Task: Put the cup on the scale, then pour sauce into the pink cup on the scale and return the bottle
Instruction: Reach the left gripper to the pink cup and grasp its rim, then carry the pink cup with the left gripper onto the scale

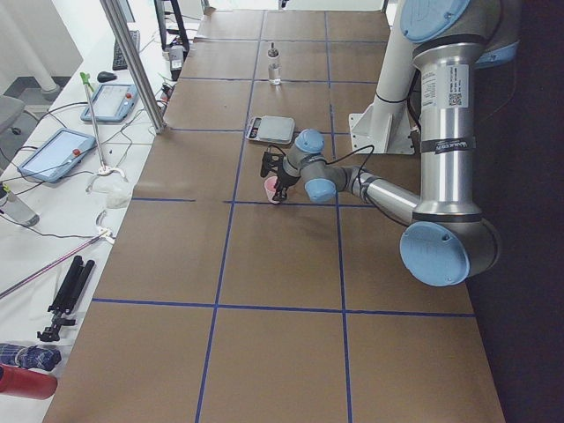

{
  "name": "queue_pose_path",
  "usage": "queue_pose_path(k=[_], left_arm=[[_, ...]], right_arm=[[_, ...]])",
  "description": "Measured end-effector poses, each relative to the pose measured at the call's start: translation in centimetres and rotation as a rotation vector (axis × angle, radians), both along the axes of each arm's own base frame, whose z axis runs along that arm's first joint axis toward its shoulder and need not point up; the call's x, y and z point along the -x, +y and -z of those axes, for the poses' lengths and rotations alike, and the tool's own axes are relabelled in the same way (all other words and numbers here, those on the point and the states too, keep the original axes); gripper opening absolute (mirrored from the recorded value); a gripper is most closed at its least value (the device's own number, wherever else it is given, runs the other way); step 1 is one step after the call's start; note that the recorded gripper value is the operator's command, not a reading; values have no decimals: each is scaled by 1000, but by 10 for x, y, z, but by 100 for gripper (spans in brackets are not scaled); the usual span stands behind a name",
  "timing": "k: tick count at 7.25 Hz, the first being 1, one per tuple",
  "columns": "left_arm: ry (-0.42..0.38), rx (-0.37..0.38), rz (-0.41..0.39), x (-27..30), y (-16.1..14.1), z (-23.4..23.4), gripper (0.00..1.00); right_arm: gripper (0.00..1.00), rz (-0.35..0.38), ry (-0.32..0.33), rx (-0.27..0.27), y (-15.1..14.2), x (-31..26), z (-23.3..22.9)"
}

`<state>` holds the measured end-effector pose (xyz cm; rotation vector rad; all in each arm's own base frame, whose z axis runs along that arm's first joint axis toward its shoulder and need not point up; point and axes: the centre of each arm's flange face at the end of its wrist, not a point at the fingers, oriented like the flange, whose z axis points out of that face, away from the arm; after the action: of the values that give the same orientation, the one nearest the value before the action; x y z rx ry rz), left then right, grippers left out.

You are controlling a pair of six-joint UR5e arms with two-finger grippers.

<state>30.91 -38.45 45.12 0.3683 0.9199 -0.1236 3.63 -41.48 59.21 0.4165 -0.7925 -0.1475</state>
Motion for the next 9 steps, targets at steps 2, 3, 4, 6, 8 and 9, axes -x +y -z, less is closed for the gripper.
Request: queue_pose_path(k=[2,3,4,6,8,9], left_arm=[[-5,-2,-4,-6,1,-2,42],[-8,-4,-6,-9,2,-3,37],[-12,-3,-6,-13,1,-2,24],[-21,2,-8,-20,-3,5,0],[-25,0,-11,-22,-4,9,0],[-29,0,-16,-24,-5,19,0]], right_arm=[[100,0,0,3,1,0,-1],[100,0,0,2,2,0,-1],[100,0,0,3,2,0,-1],[100,0,0,3,2,0,-1],[100,0,-1,1,2,0,0],[100,1,-1,2,2,0,-1]])
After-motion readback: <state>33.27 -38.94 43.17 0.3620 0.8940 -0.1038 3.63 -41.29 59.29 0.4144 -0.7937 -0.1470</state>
